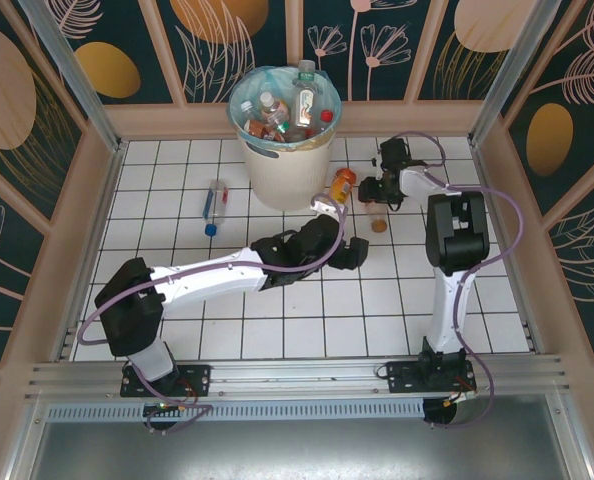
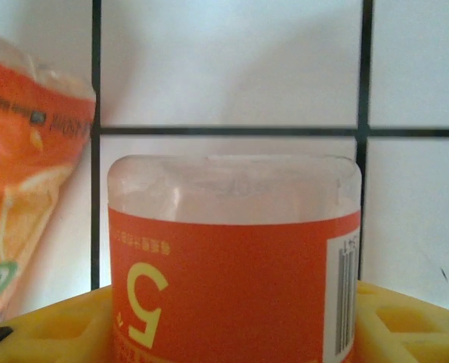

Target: Put the plastic bottles in the bin

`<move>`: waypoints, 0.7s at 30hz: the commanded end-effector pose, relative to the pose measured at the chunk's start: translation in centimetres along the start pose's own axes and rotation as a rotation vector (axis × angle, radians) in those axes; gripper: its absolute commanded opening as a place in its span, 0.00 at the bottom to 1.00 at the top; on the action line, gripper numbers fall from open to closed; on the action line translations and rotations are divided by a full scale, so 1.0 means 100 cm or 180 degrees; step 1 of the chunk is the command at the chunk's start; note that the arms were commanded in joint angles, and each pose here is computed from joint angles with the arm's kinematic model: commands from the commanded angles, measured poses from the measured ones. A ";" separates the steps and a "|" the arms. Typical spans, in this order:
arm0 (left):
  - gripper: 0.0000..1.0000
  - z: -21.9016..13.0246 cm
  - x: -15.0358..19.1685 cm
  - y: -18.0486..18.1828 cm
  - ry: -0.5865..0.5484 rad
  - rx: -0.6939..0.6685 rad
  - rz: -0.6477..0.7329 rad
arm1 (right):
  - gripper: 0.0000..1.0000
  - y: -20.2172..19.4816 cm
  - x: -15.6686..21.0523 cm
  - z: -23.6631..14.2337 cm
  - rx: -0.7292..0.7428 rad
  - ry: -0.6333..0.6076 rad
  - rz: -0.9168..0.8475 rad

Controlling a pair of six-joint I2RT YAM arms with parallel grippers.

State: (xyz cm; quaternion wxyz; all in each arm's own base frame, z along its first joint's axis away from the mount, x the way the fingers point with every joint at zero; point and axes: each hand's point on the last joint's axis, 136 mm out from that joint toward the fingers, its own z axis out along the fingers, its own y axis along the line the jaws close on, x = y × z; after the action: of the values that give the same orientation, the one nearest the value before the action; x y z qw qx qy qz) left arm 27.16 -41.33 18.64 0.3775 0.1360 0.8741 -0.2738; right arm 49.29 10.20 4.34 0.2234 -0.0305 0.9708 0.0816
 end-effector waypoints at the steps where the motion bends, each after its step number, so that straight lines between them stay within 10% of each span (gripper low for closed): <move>1: 0.94 -0.010 -0.022 -0.013 -0.0155 0.0184 -0.0056 | 0.53 -0.001 -0.006 -0.050 0.0074 -0.0226 0.0076; 21: 0.91 -0.109 -0.042 0.018 -0.0607 0.0235 -0.0570 | 0.48 0.065 -0.019 -0.261 -0.0876 -0.1603 0.0056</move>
State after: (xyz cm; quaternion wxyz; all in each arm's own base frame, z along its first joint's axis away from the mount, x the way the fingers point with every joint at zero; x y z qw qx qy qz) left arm 24.55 -35.90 27.36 0.4200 0.0794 0.8307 -0.3566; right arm 39.95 10.69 25.30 0.4151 -0.0206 0.8915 0.1804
